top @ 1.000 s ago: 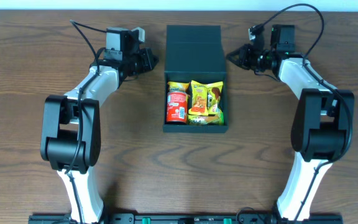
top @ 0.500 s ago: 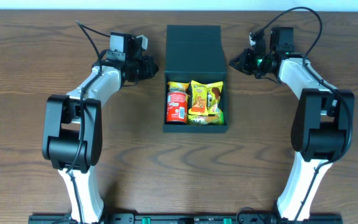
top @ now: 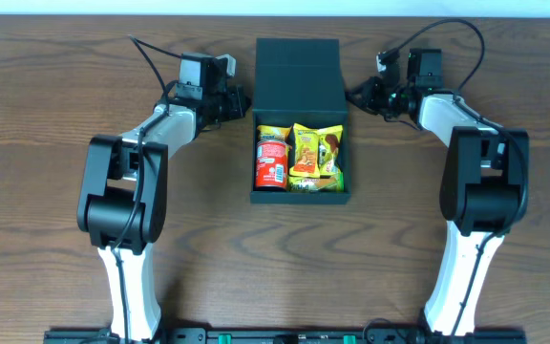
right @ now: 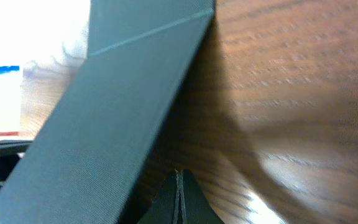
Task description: Pack container
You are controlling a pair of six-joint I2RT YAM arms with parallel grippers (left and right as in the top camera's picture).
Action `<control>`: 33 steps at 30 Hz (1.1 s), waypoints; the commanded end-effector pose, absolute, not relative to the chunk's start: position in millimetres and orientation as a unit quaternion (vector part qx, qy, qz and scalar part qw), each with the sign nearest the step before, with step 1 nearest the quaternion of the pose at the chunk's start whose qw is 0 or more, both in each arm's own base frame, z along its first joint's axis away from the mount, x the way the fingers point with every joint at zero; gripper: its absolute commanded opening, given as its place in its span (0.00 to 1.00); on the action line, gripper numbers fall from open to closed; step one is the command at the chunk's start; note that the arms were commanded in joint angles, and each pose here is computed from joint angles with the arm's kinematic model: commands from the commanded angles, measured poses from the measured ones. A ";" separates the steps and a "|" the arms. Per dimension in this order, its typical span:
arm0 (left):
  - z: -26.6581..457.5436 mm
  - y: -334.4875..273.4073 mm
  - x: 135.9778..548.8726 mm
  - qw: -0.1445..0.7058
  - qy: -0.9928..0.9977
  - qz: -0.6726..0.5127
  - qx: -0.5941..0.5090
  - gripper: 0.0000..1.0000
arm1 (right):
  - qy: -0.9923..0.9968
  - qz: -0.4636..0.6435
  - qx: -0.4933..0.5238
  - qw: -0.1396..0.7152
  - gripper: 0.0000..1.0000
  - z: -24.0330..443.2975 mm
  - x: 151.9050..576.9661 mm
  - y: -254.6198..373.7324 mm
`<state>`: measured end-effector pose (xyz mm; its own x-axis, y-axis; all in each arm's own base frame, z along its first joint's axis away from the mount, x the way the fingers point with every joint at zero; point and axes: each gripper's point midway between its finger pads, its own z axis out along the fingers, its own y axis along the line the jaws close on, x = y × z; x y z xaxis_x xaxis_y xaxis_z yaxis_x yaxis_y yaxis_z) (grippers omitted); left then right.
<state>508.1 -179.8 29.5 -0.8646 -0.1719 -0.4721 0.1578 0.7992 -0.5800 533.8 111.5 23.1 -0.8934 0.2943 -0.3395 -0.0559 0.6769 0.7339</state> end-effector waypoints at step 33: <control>75.0 -209.5 547.5 0.352 0.848 -0.395 0.017 0.06 | 0.796 0.545 -0.026 0.263 0.01 89.7 553.2 148.9</control>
